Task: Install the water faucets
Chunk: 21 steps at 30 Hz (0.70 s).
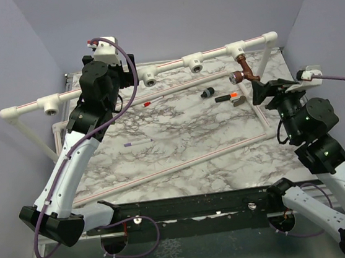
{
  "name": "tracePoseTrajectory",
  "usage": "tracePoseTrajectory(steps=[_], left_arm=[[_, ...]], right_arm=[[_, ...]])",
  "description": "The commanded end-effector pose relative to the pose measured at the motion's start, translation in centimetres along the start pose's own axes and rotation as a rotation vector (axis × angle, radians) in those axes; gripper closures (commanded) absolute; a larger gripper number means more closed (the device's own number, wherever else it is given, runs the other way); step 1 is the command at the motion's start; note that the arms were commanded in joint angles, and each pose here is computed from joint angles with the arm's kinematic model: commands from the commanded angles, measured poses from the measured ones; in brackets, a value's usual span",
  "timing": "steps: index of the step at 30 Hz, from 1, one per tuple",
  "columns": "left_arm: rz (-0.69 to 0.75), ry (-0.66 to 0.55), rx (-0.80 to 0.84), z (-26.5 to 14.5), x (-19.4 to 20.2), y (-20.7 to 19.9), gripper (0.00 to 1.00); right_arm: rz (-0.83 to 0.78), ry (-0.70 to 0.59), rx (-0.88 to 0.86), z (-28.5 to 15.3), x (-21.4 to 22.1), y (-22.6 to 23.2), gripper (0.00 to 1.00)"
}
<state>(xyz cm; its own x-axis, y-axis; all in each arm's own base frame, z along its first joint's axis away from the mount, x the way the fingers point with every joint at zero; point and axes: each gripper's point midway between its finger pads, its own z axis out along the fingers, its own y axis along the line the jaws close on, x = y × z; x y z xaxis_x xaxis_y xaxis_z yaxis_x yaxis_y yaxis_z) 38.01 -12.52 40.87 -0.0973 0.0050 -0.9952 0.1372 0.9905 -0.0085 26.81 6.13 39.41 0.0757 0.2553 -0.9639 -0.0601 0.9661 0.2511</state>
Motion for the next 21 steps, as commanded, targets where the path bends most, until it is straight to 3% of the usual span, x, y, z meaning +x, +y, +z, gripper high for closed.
tracePoseTrajectory(steps=[1,6,12,21], left_arm=[[0.073,0.249,0.081,0.3,7.5,-2.0,0.09],[0.074,0.253,0.082,0.4,7.6,-2.1,0.09],[0.074,0.254,0.085,0.4,7.6,-2.1,0.09],[0.078,0.259,0.082,0.4,7.8,-2.0,0.09]], right_arm=[[-0.479,-0.060,-0.139,0.1,-2.4,1.0,0.18],[-0.834,-0.008,-0.313,0.0,-1.4,2.4,0.20],[-1.122,-0.018,-0.441,-0.2,-0.2,3.1,0.20],[-1.446,-0.069,-0.409,1.7,0.1,2.3,0.20]])
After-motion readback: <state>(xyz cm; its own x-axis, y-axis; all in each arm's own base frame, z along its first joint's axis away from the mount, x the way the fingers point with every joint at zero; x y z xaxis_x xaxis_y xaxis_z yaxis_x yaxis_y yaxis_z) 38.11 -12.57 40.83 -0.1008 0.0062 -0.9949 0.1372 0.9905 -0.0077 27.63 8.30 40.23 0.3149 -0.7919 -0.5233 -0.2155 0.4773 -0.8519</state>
